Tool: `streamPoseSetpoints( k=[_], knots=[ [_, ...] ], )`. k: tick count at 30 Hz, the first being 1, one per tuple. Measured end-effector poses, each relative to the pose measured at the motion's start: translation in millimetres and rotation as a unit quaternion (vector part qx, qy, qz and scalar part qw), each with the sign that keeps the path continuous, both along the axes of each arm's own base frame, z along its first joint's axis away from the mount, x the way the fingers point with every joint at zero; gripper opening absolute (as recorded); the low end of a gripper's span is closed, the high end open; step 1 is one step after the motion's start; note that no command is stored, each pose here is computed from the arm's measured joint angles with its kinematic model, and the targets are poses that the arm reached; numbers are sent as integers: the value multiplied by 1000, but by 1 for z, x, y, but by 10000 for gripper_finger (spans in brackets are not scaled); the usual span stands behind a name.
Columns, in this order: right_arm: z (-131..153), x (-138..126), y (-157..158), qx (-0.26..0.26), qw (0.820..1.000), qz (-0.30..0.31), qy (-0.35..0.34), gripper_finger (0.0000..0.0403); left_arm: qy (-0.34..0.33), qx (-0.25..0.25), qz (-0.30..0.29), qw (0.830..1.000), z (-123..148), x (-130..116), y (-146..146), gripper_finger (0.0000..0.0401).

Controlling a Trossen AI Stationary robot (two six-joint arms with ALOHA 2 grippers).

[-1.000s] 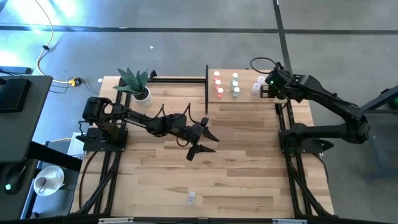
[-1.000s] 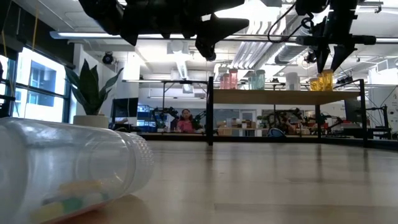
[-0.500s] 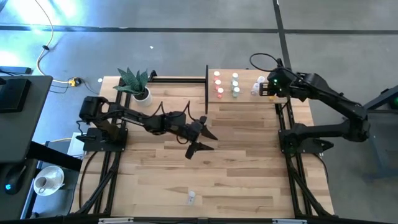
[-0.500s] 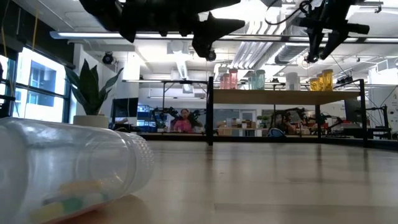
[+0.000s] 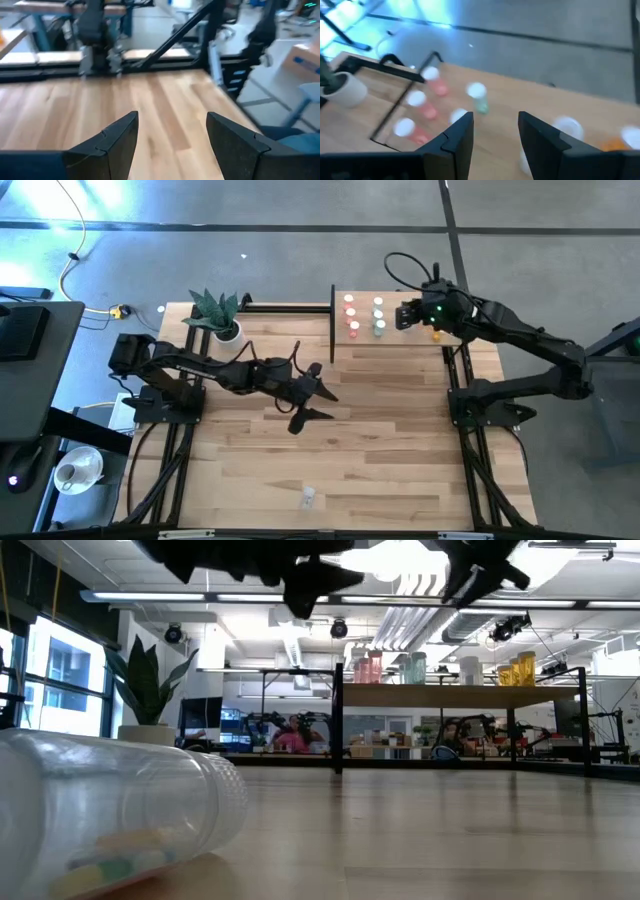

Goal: Pick and place medicine bottles onto shelf by color
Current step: Adjust the transparent pill bottle on the shelf

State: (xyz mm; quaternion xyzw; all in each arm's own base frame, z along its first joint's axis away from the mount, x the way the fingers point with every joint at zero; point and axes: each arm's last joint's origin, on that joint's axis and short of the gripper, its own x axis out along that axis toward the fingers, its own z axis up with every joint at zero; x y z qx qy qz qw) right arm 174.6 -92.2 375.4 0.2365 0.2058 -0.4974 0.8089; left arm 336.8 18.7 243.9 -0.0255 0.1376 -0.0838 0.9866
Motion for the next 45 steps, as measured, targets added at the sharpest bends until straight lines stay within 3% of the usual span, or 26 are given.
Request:
streamPoseSetpoints(
  k=[3, 7, 15, 23, 45],
  knots=[
    [1, 9, -2, -19, 1000, 16, -5, 147, 14, 6, 29, 999, -14, -4, 3, 225],
    [-3, 11, -12, -13, 1000, -12, -3, 147, 13, -16, 47, 999, -22, -8, 12, 225],
    [-26, 6, -38, 80, 994, -70, 37, 147, 4, -27, 55, 998, -20, -8, 17, 225],
    [-40, 7, -51, 114, 986, -100, 72, 147, 4, -27, 50, 998, -20, -8, 14, 225],
    [-45, -11, -55, 121, 968, -181, 122, 136, 4, -28, 51, 998, -20, -8, 14, 225]
  ],
)
